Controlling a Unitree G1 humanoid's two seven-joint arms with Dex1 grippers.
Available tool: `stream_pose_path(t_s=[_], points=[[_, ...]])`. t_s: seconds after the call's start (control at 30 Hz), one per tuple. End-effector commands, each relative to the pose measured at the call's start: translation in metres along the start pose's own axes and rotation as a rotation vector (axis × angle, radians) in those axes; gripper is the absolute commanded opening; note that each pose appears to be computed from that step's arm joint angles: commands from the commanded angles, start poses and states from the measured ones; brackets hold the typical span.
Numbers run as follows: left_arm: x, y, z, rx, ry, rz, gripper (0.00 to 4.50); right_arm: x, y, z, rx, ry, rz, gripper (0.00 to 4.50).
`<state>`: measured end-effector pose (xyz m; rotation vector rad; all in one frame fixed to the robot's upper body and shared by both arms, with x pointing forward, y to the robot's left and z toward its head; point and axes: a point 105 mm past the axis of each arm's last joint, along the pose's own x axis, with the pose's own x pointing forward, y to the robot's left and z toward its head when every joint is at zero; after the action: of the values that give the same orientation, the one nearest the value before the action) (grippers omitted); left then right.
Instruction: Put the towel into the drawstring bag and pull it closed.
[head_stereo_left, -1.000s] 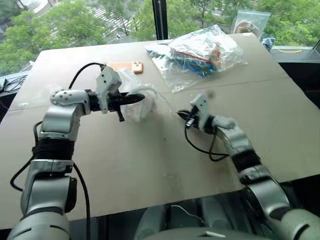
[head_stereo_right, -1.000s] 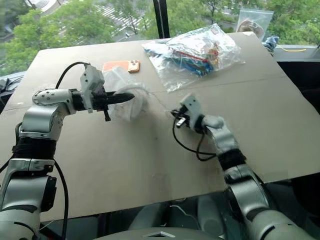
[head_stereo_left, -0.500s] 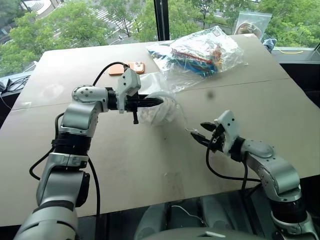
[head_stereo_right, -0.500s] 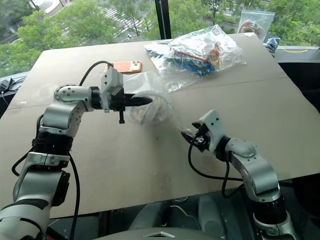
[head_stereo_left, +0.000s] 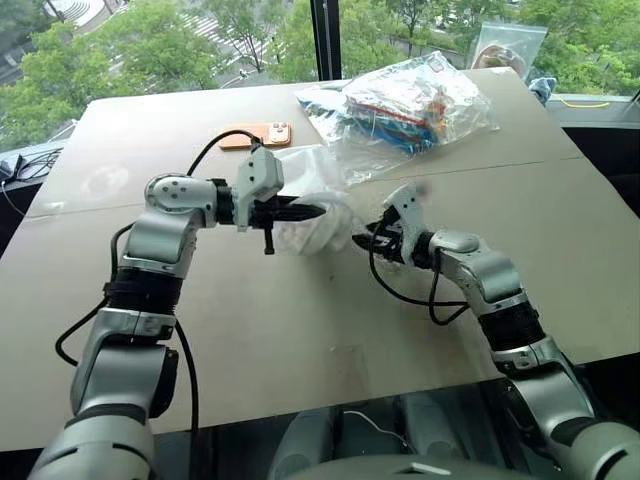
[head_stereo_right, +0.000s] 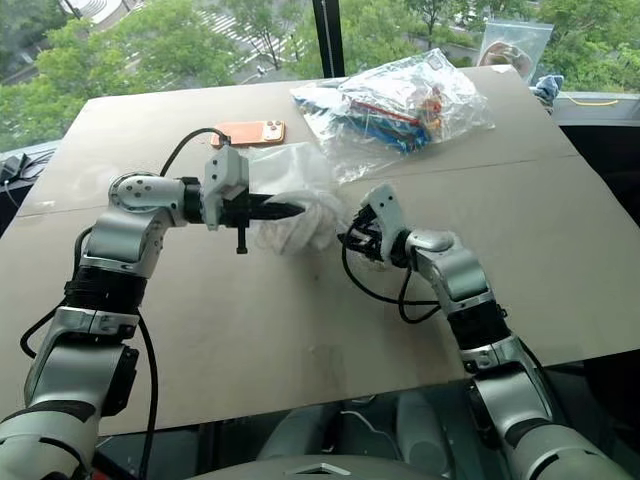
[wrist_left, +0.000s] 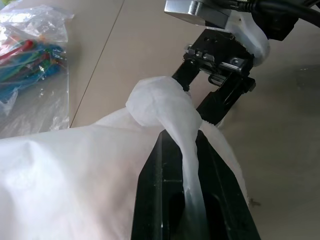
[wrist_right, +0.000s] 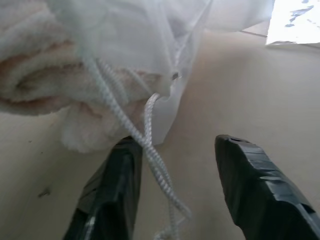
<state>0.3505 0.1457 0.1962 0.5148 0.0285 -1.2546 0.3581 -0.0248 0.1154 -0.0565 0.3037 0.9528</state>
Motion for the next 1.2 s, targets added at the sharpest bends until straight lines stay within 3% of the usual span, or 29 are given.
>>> stream_pose_path(t_s=[0.03, 0.07, 0.1, 0.23, 0.33, 0.47, 0.57, 0.77, 0.9, 1.03, 1.2], points=[[-0.011, 0.008, 0.008, 0.045, -0.009, 0.048, 0.0, -0.001, 0.001, 0.016, -0.048, -0.041, 0.004, 0.59], [-0.012, 0.008, 0.008, 0.045, -0.009, 0.053, 0.0, 0.0, -0.002, 0.014, -0.049, -0.04, -0.015, 0.16], [-0.012, 0.008, 0.007, 0.043, -0.009, 0.056, 0.0, 0.0, -0.004, 0.013, -0.047, -0.041, -0.026, 0.03], [-0.021, 0.001, 0.016, -0.059, -0.063, -0.028, 0.0, -0.004, -0.003, 0.018, -0.057, -0.06, -0.025, 0.03], [-0.031, 0.008, 0.021, -0.212, -0.089, 0.001, 0.8, -0.011, 0.001, 0.022, -0.028, -0.084, 0.005, 0.0], [-0.055, 0.027, 0.016, -0.421, -0.138, 0.139, 2.62, -0.015, 0.007, 0.03, 0.027, -0.125, 0.041, 0.0], [-0.082, 0.033, -0.003, -0.599, -0.144, 0.268, 2.62, -0.017, 0.009, 0.034, 0.03, -0.13, 0.039, 0.0], [-0.098, 0.011, -0.016, -0.685, -0.163, 0.339, 2.62, -0.017, 0.01, 0.032, 0.019, -0.115, 0.035, 0.0], [-0.091, -0.039, -0.038, -0.679, -0.053, 0.299, 2.62, -0.015, 0.014, 0.033, 0.016, -0.111, 0.043, 0.0], [-0.085, -0.066, -0.05, -0.697, -0.05, 0.36, 2.62, -0.015, 0.016, 0.035, 0.014, -0.114, 0.049, 0.0], [-0.073, -0.072, -0.067, -0.64, -0.02, 0.515, 2.62, -0.014, 0.019, 0.035, 0.007, -0.109, 0.069, 0.0]])
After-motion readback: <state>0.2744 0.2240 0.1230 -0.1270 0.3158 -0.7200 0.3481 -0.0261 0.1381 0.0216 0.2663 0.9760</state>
